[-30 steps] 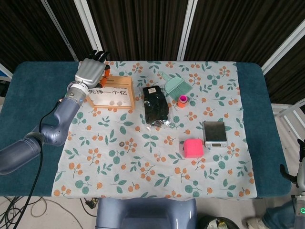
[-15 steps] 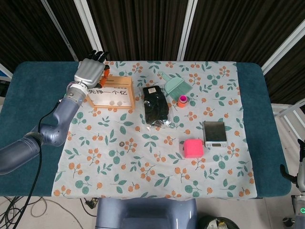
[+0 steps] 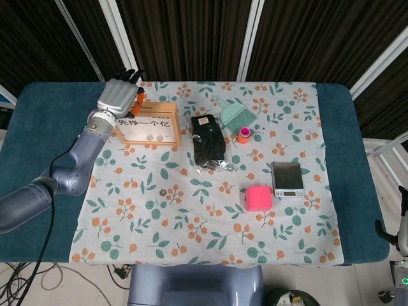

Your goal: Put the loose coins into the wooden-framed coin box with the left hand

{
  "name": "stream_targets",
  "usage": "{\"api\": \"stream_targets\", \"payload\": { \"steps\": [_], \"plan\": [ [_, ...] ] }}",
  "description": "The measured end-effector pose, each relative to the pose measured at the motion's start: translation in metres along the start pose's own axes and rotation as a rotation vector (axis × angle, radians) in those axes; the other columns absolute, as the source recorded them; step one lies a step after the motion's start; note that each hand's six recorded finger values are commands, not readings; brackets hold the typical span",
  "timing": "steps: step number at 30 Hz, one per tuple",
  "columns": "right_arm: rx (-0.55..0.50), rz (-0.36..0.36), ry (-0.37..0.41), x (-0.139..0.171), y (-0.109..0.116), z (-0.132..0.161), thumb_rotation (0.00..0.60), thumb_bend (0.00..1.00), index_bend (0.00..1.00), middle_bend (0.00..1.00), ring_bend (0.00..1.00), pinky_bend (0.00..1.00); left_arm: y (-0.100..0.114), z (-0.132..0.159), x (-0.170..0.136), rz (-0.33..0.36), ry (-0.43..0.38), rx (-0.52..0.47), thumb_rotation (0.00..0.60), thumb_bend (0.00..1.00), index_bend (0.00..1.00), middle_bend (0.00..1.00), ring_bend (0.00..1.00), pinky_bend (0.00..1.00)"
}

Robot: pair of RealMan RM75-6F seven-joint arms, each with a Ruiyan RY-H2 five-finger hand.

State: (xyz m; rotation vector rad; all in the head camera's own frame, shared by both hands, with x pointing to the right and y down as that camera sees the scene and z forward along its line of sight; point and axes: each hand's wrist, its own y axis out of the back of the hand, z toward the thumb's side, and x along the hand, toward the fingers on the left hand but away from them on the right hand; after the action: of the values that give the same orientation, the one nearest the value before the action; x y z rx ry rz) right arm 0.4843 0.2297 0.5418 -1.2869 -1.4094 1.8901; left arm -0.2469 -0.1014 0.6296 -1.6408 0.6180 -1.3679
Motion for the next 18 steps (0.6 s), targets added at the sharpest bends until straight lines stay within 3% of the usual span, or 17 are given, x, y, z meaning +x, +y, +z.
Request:
{"api": "stream_targets", "payload": {
  "steps": [18],
  "plan": [
    [-0.005,-0.001,-0.014,-0.0007,0.0009,-0.0016,0.6,0.4,0.09,0.03,0.0,0.0,-0.0085,-0.0038,0.0004,-0.021,0.029,0.037,0.6,0.5,0.63,0.02,0.0,0.0]
  ]
}}
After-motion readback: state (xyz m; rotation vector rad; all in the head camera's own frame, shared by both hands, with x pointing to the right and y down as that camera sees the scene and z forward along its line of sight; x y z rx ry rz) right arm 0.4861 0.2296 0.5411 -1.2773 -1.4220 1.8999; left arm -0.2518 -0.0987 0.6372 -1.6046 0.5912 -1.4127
